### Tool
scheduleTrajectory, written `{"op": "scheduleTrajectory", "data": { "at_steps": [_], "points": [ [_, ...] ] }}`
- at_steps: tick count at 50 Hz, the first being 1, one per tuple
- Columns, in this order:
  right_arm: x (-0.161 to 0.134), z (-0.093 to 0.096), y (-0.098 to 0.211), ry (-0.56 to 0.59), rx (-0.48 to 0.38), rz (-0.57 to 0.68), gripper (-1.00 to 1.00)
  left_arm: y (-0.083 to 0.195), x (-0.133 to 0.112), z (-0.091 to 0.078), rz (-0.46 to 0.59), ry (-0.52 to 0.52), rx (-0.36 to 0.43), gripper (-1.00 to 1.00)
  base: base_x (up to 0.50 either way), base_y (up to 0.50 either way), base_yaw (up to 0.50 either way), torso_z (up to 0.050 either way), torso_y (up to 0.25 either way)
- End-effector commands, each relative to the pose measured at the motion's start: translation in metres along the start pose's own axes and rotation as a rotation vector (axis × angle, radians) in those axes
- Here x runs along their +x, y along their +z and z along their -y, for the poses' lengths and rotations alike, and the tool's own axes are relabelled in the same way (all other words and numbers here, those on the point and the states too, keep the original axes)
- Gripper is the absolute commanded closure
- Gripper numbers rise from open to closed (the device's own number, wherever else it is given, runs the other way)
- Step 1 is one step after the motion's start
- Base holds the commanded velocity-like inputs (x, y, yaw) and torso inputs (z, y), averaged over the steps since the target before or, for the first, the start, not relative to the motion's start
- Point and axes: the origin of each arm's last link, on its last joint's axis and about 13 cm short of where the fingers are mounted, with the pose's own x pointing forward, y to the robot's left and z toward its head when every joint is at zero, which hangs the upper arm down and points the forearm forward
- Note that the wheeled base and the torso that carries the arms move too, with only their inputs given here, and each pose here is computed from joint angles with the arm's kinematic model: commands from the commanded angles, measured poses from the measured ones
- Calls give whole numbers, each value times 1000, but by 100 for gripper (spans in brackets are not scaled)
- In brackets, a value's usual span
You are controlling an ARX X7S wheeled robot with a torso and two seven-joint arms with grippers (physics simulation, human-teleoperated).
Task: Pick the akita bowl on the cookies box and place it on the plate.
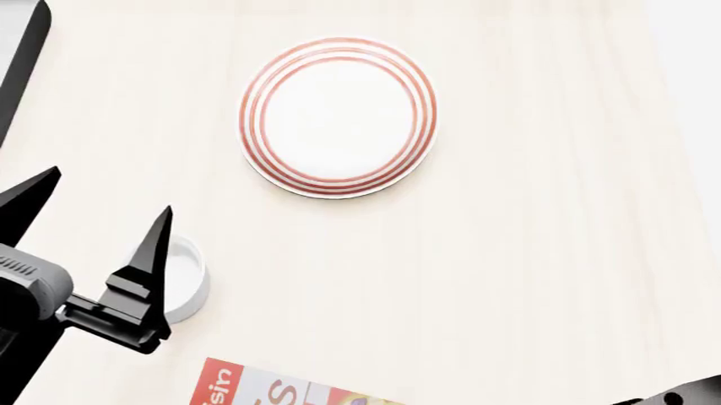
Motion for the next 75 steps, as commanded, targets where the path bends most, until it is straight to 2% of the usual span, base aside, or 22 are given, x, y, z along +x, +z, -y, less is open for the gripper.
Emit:
{"op": "scheduleTrajectory", "data": {
  "at_steps": [1, 10, 24, 38, 55, 64, 70, 75],
  "points": [
    [-11, 11, 0, -53, -36, -34, 100, 2, 0, 1, 18, -9, -2, -100, 0, 0, 0, 0, 0],
    [-29, 21, -2, -161, -122, -116, 100, 2, 0, 1, 16, -8, -1, -100, 0, 0, 0, 0, 0],
    [-42, 47, -11, -300, -196, -227, 100, 2, 0, 2, 17, -12, -1, -100, 0, 0, 0, 0, 0],
    [-47, 83, -24, -379, -163, -278, 100, 2, -1, 2, 19, -12, -2, -100, 0, 0, 0, 0, 0],
    [-43, 150, -36, -525, -140, -279, 100, 0, -2, 1, 20, -16, -1, -100, 0, 0, 0, 0, 0],
    [-30, 180, -41, -593, -141, -274, 100, 0, -4, 2, 18, -24, -2, -100, 0, 0, 0, 0, 0],
    [-21, 211, -44, -670, -129, -267, 100, -1, -5, 3, 16, -31, 1, -100, 0, 0, 0, 0, 0],
    [-11, 224, -47, -702, -128, -269, 100, -2, -6, 3, 14, -33, 2, -100, 0, 0, 0, 0, 0]
  ]
}}
